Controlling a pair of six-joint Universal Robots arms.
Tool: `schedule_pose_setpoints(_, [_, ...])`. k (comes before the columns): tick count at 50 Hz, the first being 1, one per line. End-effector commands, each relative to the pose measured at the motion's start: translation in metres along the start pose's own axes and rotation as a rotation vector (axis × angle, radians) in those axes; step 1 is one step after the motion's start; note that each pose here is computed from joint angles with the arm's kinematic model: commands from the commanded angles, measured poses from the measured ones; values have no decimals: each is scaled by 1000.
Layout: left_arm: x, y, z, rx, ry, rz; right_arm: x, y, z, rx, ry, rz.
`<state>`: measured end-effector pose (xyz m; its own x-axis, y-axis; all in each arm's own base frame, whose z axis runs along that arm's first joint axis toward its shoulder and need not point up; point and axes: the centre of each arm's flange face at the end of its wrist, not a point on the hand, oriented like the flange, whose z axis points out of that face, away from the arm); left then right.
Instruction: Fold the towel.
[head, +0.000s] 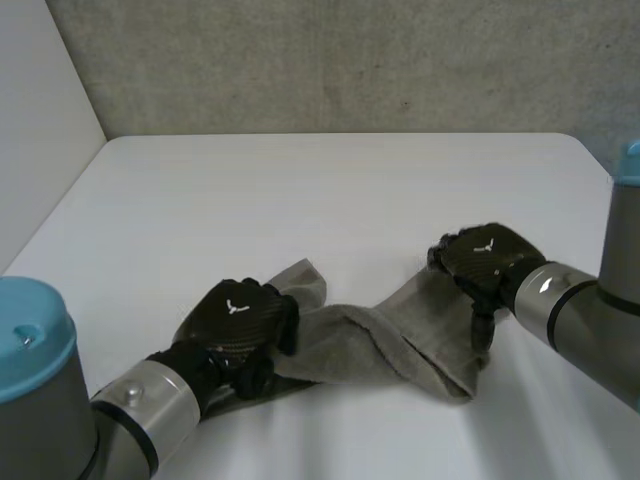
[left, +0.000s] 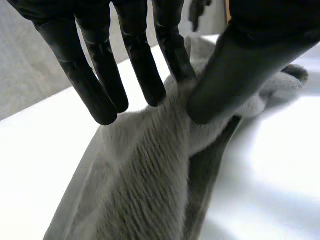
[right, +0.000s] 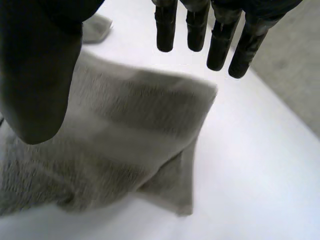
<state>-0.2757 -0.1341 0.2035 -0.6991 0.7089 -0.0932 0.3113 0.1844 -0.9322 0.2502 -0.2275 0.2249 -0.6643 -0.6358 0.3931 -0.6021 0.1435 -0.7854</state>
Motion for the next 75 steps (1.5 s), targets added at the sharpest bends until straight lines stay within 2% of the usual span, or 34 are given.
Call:
schedule_pose_setpoints(1, [0, -30, -10, 118, -6, 19, 8, -33, -24, 169, 20, -29])
schedule_pose_setpoints(5, [-9, -52, -3, 192, -32, 22, -5, -39, -36, 242, -67, -121])
schedule_pose_setpoints(9, [-18, -61, 10, 208, -53, 19, -15, -31, -35, 241, -114, -218])
schedule_pose_setpoints(11, [-21, -57, 24, 183, -53, 16, -22, -19, -27, 209, -147, -315])
schedule_pose_setpoints(16, [-23, -41, 79, 104, 15, 5, -39, -9, -10, 180, -208, -419])
schedule_pose_setpoints(24, [-19, -16, 123, -10, 112, 33, -47, 8, 27, 90, -225, -431])
schedule_pose_setpoints(29, [-18, -4, 133, -100, 138, 79, -46, 18, 44, 33, -207, -431])
schedule_pose_setpoints(35, [-14, 12, 133, -235, 174, 86, -43, 25, 55, 5, -201, -422])
schedule_pose_setpoints(41, [-14, 12, 129, -254, 179, 84, -42, 22, 55, 23, -189, -402])
schedule_pose_setpoints(49, [-18, -18, 118, -172, 149, 95, -26, 17, 55, 27, -148, -356])
schedule_pose_setpoints(52, [-23, -40, 120, -76, 124, 116, -10, -2, 61, 98, -85, -314])
schedule_pose_setpoints(54, [-35, -74, 130, 87, 48, 149, 13, -42, 69, 272, 22, -209])
schedule_pose_setpoints(55, [-35, -74, 130, 88, 48, 149, 13, -43, 69, 273, 22, -209])
schedule_pose_setpoints(56, [-48, -94, 134, 173, -29, 159, 27, -66, 71, 400, 70, -144])
schedule_pose_setpoints(57, [-49, -95, 134, 174, -30, 159, 27, -67, 71, 401, 70, -143])
schedule_pose_setpoints(58, [-66, -118, 136, 264, -127, 161, 43, -91, 70, 550, 108, -78])
schedule_pose_setpoints(59, [-84, -142, 133, 354, -233, 160, 64, -115, 61, 709, 143, -14])
schedule_pose_setpoints(60, [-84, -142, 133, 355, -234, 160, 64, -115, 61, 711, 144, -13])
schedule_pose_setpoints(62, [-115, -190, 115, 544, -424, 139, 104, -152, 24, 1007, 199, 122])
schedule_pose_setpoints(63, [-115, -190, 115, 545, -424, 139, 105, -152, 24, 1008, 200, 123])
schedule_pose_setpoints(64, [-125, -210, 103, 637, -494, 123, 121, -162, 7, 1129, 214, 182])
schedule_pose_setpoints(65, [-125, -210, 103, 638, -495, 123, 130, -171, -7, 1224, 194, 224])
schedule_pose_setpoints(67, [-141, -234, 82, 771, -571, 84, 136, -172, -15, 1255, 172, 254])
schedule_pose_setpoints(69, [-147, -236, 77, 802, -583, 69, 135, -168, -15, 1234, 150, 274])
schedule_pose_setpoints(72, [-150, -228, 76, 806, -575, 60, 130, -159, -8, 1144, 116, 273])
schedule_pose_setpoints(75, [-147, -210, 79, 750, -541, 70, 121, -146, 5, 1045, 103, 212])
